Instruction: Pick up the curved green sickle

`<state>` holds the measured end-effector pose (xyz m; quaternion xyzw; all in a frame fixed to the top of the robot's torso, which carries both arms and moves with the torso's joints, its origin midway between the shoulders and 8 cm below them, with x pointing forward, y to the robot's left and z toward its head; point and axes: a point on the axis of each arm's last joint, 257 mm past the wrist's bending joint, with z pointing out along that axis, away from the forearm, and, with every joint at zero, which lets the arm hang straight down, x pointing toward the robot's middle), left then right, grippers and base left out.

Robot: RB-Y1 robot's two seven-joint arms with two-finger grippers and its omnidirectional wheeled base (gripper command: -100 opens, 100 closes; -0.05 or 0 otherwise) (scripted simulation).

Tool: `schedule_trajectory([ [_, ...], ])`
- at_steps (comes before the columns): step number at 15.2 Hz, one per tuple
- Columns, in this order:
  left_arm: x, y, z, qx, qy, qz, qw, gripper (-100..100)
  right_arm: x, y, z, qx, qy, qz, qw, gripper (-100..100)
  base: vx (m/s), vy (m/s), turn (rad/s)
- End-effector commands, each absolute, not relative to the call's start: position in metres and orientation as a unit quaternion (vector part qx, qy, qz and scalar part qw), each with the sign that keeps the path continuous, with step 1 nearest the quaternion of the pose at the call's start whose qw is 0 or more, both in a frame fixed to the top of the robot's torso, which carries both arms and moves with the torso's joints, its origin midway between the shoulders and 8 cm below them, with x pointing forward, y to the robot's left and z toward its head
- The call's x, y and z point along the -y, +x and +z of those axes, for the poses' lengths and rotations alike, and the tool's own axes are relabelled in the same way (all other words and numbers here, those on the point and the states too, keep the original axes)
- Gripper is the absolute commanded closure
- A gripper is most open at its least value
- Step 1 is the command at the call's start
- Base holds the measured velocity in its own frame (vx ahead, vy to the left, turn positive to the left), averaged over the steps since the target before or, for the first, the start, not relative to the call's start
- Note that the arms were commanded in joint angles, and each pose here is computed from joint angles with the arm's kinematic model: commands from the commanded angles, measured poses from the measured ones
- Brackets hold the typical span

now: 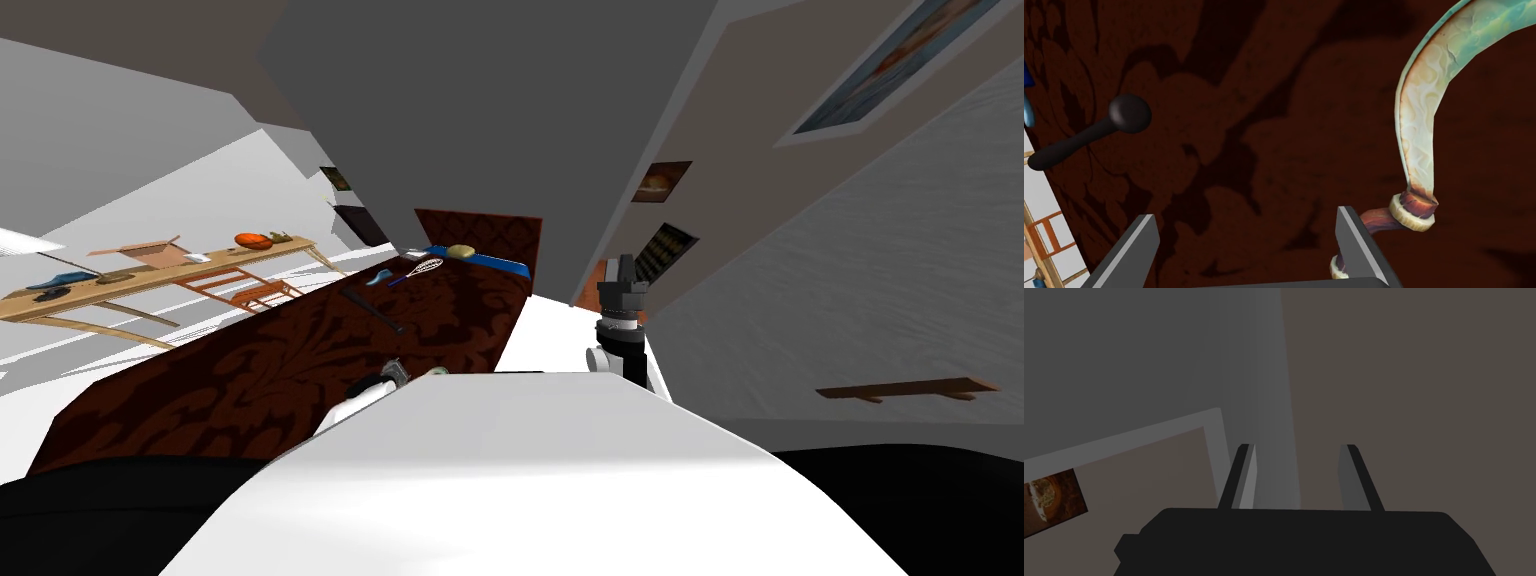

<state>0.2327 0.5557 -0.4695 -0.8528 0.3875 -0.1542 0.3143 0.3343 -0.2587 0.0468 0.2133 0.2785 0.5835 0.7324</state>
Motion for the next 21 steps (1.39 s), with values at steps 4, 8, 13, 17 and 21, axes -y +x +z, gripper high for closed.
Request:
schedule_trajectory([
  [4, -0.558, 0.200, -0.495, -0.368, -0.883, -0.117, 0.268, -100, 0.259, 0.334, 0.047, -0.279, 0.213, 0.584, 0.732, 0, 0.093, -0.015, -0.003],
  [8, -0.558, 0.166, -0.516, -0.343, -0.908, -0.085, 0.224, -100, 0.259, 0.334, 0.047, -0.279, 0.213, 0.584, 0.732, 0, 0.067, -0.017, -0.002],
  [13, -0.554, 0.135, -0.532, -0.320, -0.929, -0.056, 0.180, -100, 0.259, 0.334, 0.047, -0.279, 0.213, 0.584, 0.732, 0, 0.091, -0.016, -0.002],
  [17, -0.548, 0.109, -0.543, -0.298, -0.943, -0.033, 0.142, -100, 0.259, 0.334, 0.047, -0.279, 0.213, 0.584, 0.732, 0, 0.080, -0.021, -0.003],
  [21, -0.538, 0.081, -0.554, -0.272, -0.957, -0.009, 0.099, -100, 0.259, 0.334, 0.047, -0.279, 0.213, 0.584, 0.732, 0, 0.077, -0.018, -0.001],
])
